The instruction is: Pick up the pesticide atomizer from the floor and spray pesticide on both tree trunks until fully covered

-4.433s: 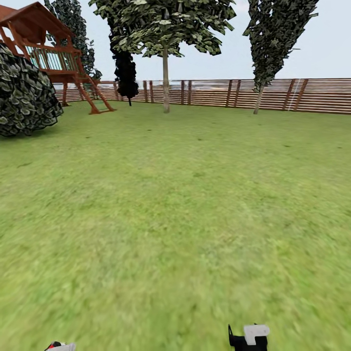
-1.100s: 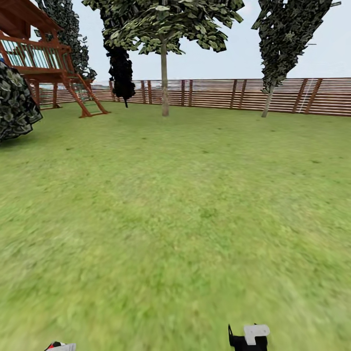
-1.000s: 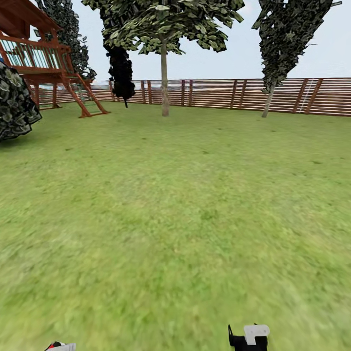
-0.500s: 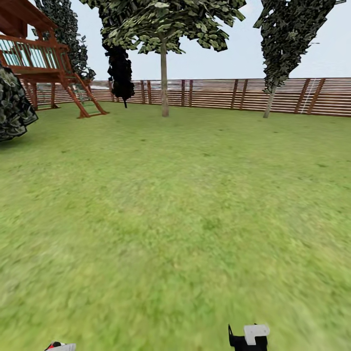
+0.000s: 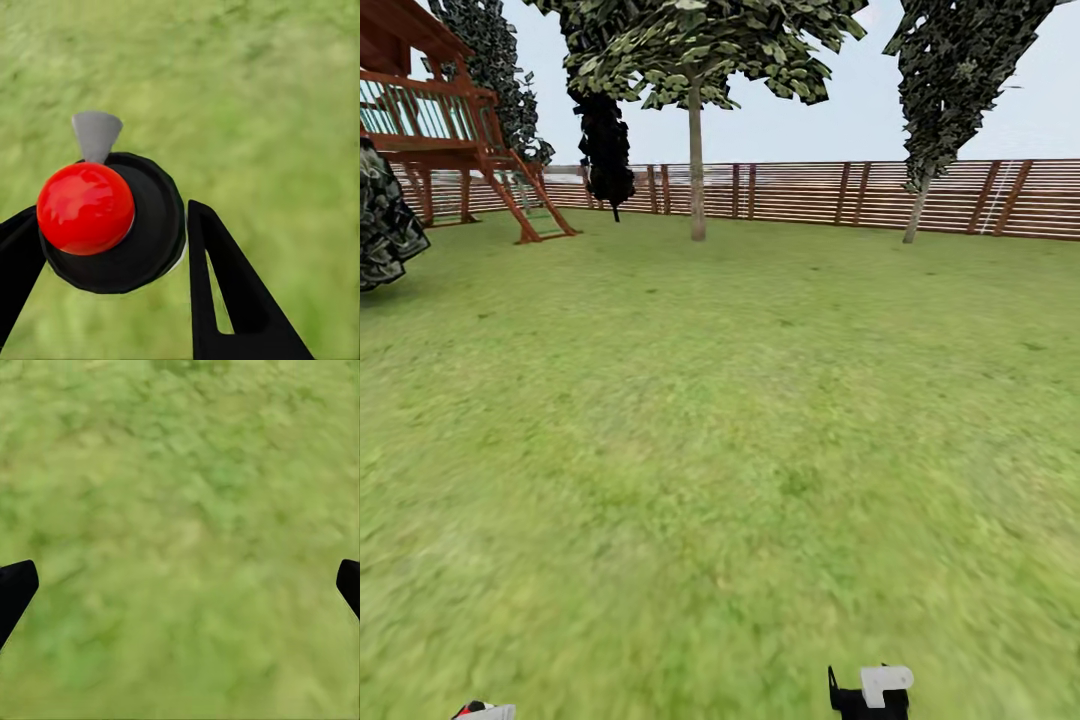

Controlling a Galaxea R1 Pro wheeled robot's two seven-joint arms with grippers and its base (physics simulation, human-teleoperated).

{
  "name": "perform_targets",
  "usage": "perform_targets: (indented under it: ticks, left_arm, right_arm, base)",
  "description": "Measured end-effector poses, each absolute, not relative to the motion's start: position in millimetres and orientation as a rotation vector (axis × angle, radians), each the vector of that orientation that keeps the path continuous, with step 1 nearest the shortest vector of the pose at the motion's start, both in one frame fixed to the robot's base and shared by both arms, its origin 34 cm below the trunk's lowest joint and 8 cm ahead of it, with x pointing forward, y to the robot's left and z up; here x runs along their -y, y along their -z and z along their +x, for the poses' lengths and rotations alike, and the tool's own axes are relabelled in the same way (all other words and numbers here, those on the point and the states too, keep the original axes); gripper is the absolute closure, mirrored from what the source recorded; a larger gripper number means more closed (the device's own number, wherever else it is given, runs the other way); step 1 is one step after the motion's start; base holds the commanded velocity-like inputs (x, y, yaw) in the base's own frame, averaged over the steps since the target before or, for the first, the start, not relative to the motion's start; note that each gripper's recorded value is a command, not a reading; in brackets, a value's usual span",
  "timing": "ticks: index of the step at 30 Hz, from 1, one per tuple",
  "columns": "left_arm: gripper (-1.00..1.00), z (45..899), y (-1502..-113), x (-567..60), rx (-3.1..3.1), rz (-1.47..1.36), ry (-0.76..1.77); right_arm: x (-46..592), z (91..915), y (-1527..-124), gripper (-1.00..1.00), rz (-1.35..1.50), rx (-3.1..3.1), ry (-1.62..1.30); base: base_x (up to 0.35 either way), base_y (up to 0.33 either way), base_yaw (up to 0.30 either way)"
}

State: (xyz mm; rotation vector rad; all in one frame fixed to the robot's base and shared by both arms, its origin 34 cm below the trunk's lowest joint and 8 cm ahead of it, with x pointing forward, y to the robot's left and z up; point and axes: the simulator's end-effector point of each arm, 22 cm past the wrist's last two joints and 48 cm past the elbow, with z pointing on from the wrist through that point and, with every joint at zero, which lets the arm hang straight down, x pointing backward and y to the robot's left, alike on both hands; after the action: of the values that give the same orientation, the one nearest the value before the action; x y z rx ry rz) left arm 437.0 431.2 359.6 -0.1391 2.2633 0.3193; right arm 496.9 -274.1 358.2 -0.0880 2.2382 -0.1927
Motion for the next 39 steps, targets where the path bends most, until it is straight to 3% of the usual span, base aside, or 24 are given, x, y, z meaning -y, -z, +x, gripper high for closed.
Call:
perform_targets:
  ticks: [39]
  left_arm:
    - [1.00, 437.0, -359.6, -431.6, -2.263, -0.140, -0.321]
  right_arm:
    - [274.1, 496.9, -358.2, -1.00, -0.088, -2.238, 0.193]
  base:
    - [0.340, 0.000, 0.000]
